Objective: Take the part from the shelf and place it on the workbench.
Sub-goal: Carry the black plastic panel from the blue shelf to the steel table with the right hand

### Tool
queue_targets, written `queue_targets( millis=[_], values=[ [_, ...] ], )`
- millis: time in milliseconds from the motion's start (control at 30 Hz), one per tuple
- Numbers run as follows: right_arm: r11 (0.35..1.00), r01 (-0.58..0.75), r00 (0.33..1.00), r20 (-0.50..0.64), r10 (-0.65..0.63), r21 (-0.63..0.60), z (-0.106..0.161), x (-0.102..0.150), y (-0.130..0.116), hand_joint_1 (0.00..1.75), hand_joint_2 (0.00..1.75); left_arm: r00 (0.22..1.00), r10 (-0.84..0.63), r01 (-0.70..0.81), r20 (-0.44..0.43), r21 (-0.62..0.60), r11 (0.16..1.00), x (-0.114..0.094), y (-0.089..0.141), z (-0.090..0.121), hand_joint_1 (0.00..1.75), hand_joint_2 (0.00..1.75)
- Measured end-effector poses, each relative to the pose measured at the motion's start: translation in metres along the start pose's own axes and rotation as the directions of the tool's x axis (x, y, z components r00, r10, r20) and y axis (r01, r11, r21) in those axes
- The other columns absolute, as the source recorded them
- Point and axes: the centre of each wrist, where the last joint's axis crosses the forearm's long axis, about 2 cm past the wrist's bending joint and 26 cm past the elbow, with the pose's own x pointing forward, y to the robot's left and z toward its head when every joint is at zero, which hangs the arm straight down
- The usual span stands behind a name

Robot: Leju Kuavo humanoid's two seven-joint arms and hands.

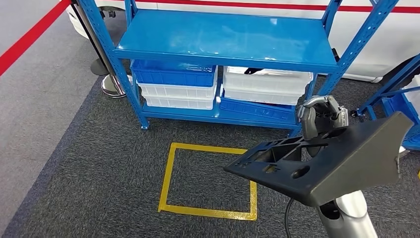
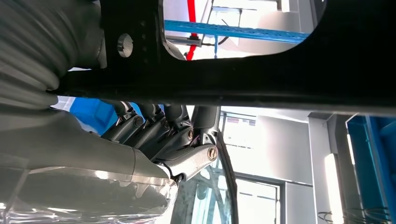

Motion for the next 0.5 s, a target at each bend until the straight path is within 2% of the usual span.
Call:
queue_targets(
  millis=[500],
  values=[
    [1.0,-0.018,1.0,0.005,0.018,0.016,-0.0044,-0.0007,0.0004,1.75,1.75,1.0,0.004,-0.004,0.004,0.001,1.0,-0.0017,-0.0008,0.0011,0.0,0.0]
  ],
)
